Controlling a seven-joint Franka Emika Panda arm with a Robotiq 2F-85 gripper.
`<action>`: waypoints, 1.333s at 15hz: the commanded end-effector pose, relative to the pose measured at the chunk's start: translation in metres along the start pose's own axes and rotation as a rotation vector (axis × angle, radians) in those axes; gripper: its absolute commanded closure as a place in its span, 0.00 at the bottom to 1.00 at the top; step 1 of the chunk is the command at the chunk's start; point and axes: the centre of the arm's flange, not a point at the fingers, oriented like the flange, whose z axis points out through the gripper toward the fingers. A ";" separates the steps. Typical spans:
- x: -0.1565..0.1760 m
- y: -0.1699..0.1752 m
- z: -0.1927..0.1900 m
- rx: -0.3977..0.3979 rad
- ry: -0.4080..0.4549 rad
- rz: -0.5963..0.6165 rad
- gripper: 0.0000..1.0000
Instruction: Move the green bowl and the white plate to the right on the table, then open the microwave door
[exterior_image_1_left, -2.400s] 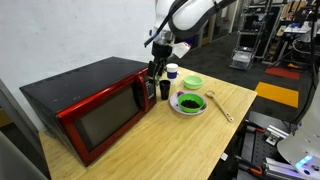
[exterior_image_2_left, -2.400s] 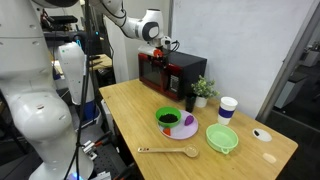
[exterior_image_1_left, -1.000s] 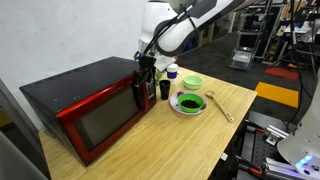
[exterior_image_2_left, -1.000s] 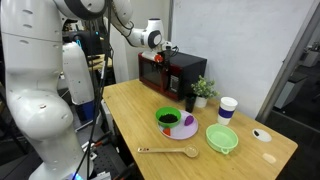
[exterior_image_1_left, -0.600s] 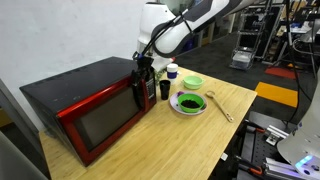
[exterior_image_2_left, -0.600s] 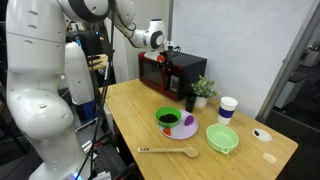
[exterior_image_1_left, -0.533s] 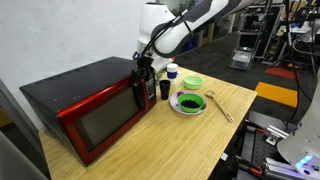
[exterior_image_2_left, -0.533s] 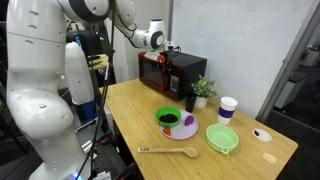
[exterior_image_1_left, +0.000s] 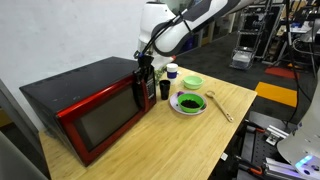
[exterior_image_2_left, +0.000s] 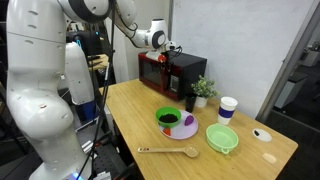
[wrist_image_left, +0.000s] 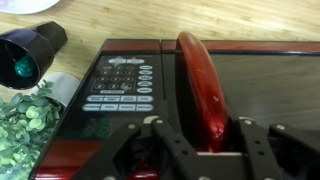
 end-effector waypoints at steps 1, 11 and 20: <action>0.003 -0.008 0.000 -0.007 0.024 -0.007 0.77; -0.010 -0.021 -0.025 0.007 0.014 -0.039 0.94; -0.043 -0.040 -0.065 -0.007 0.015 -0.072 0.94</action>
